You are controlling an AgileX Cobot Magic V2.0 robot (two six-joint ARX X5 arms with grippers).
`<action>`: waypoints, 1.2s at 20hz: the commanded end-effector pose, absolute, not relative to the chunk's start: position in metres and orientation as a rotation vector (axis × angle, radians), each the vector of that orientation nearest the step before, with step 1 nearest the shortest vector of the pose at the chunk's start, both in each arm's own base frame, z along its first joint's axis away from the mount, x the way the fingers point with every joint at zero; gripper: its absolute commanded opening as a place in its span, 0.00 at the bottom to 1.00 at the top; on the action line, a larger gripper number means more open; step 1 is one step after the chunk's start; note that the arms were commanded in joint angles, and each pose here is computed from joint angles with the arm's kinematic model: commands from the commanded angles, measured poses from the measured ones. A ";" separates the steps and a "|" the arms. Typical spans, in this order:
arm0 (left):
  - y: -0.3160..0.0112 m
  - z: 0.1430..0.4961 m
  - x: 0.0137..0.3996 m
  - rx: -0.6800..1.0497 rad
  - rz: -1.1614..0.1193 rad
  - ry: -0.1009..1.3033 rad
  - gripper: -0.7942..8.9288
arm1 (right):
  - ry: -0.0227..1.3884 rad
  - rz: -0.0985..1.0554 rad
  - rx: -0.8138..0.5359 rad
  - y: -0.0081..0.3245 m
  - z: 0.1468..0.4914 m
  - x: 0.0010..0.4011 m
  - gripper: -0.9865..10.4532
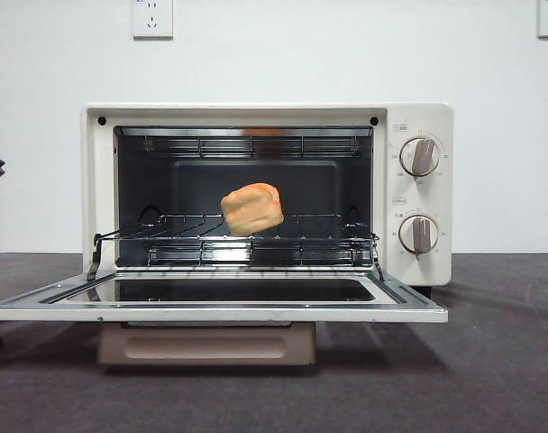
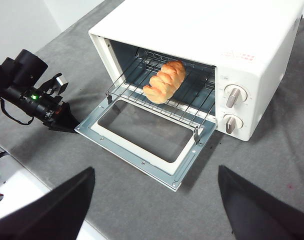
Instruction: The left arm flap open the oven, the right arm pick bread and place it into oven, the left arm flap close the oven
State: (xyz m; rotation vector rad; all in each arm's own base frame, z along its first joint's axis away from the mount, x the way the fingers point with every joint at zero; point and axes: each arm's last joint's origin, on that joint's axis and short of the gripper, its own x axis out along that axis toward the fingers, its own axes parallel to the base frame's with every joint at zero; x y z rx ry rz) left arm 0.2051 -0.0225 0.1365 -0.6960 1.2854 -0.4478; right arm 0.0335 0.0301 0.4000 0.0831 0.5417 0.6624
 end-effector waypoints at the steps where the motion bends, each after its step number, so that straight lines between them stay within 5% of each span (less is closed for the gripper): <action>1: -0.024 0.136 0.207 -0.738 -0.486 1.286 0.10 | 0.512 0.676 0.081 0.030 0.406 0.033 0.43; 12: -0.028 0.157 0.229 -0.906 -0.635 1.138 0.10 | 0.499 0.679 0.086 0.030 0.407 0.033 0.43; 24: -0.028 0.219 0.272 -1.040 -0.717 0.686 0.10 | 0.497 0.679 0.082 0.030 0.407 0.033 0.43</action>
